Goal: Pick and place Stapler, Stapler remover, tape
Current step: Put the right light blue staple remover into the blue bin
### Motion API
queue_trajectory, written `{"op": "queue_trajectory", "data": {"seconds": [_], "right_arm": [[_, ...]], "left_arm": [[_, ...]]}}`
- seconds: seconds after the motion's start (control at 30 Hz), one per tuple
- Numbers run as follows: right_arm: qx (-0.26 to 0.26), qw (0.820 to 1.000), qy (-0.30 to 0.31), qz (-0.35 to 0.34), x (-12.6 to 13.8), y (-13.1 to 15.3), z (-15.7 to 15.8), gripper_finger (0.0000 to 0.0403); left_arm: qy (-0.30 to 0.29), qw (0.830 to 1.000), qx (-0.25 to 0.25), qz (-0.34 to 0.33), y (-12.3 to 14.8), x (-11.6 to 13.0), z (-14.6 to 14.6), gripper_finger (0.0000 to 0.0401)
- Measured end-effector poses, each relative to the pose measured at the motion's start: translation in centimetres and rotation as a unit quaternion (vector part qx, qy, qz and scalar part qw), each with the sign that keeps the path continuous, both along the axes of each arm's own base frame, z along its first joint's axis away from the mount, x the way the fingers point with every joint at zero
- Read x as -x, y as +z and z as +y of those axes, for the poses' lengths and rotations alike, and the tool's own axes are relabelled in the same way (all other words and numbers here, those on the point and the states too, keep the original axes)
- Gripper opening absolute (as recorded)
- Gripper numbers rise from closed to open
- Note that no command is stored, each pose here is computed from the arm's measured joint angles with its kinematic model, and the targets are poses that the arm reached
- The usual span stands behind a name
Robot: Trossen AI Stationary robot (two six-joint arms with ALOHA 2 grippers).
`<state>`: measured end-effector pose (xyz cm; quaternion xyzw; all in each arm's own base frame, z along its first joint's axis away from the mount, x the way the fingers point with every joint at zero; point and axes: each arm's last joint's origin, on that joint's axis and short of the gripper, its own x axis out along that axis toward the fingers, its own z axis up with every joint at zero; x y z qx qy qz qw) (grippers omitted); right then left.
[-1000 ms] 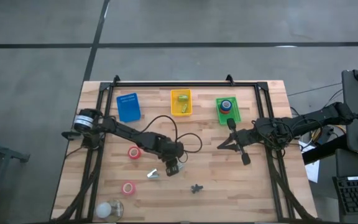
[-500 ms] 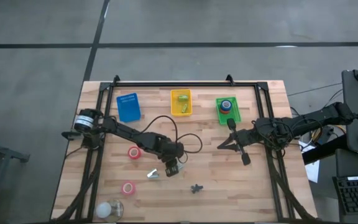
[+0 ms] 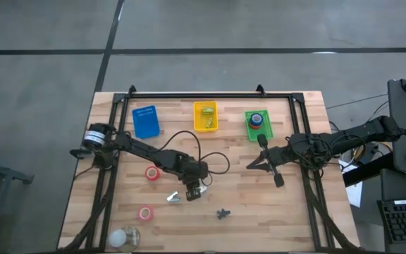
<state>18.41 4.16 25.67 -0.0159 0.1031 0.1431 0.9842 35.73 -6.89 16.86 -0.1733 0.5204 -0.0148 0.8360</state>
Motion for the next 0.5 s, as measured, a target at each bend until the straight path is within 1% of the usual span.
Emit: {"op": "queue_trajectory", "data": {"seconds": [0.13, 0.3, 0.4, 0.5], "right_arm": [[0.0, 1.0, 0.0, 0.0, 0.0, 0.0, 0.0, 0.0008], [0.0, 1.0, 0.0, 0.0, 0.0, 0.0, 0.0, 0.0008], [0.0, 1.0, 0.0, 0.0, 0.0, 0.0, 0.0, 0.0008], [0.0, 1.0, 0.0, -0.001, 0.0, 0.0, 0.0, 0.0008]], "left_arm": [[-0.004, 1.0, -0.004, -0.001, 0.0, 0.0, 0.1, 0.0012], [-0.007, 1.0, -0.014, 0.016, 0.1, 0.4, 0.6, 0.0005], [0.004, 0.999, -0.037, 0.029, 0.5, 0.9, 1.3, 0.0007], [0.022, 0.996, -0.076, 0.037, 1.5, 1.6, 2.1, 0.0008]]}}
